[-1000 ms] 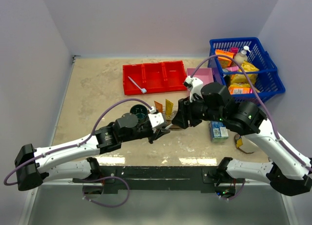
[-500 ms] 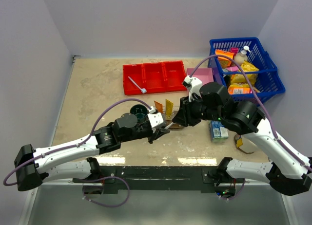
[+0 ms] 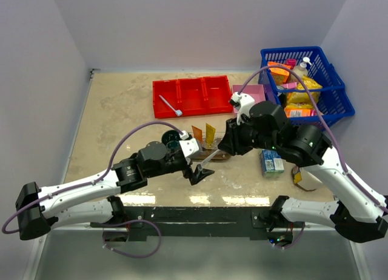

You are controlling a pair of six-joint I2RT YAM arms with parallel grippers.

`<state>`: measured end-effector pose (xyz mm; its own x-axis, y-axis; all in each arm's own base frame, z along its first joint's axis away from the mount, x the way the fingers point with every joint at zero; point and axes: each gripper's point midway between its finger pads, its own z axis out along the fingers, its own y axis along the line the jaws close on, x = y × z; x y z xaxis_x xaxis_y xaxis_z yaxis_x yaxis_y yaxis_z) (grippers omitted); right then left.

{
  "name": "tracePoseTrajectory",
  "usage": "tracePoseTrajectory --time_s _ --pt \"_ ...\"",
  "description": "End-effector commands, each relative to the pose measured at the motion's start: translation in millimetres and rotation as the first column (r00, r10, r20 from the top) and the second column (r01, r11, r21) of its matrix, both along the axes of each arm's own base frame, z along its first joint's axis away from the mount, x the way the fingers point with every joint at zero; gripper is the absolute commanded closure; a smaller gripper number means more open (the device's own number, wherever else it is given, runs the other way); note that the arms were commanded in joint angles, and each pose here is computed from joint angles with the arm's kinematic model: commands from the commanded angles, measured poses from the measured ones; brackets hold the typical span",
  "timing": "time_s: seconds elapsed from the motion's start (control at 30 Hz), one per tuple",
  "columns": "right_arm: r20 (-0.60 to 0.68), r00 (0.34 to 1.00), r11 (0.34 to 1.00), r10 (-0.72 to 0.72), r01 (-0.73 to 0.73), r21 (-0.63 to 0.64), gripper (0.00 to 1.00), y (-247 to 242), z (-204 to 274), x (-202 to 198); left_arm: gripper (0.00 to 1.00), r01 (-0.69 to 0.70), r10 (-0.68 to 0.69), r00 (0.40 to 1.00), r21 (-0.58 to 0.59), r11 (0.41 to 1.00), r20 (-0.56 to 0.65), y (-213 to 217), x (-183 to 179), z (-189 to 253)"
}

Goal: Prepare toiletry sets of a toothbrush and toothpaste on the tray

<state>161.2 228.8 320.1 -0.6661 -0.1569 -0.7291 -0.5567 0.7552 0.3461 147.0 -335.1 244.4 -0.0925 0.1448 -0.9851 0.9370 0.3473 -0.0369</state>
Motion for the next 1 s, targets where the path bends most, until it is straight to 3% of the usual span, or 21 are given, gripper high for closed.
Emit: tracePoseTrajectory --time_s 0.0,0.2,0.4,0.6,0.77,0.97 --pt "0.125 0.99 0.994 -0.067 0.077 -0.072 0.89 -26 26 15 0.05 -0.063 0.066 0.998 -0.135 0.989 0.021 11 11 34" --pt "0.216 0.965 0.962 -0.15 0.192 -0.192 0.89 -52 34 35 0.0 -0.221 0.23 0.973 -0.196 0.955 0.022 43 41 51" --pt "0.302 0.936 0.93 -0.182 0.264 -0.255 0.89 -50 21 64 0.0 -0.456 0.467 0.884 -0.169 0.874 0.027 86 83 54" --pt "0.347 0.921 0.925 -0.176 0.276 -0.263 0.89 -31 15 88 0.0 -0.529 0.54 0.836 -0.113 0.841 0.103 104 93 46" --pt "0.349 0.927 0.893 -0.139 0.269 -0.36 0.9 -22 -2 108 0.0 -0.533 0.541 0.835 -0.1 0.84 0.101 103 94 44" --pt "0.306 0.944 0.898 -0.124 0.238 -0.37 0.9 -15 -5 118 0.0 -0.53 0.54 0.835 -0.108 0.841 0.107 105 93 47"
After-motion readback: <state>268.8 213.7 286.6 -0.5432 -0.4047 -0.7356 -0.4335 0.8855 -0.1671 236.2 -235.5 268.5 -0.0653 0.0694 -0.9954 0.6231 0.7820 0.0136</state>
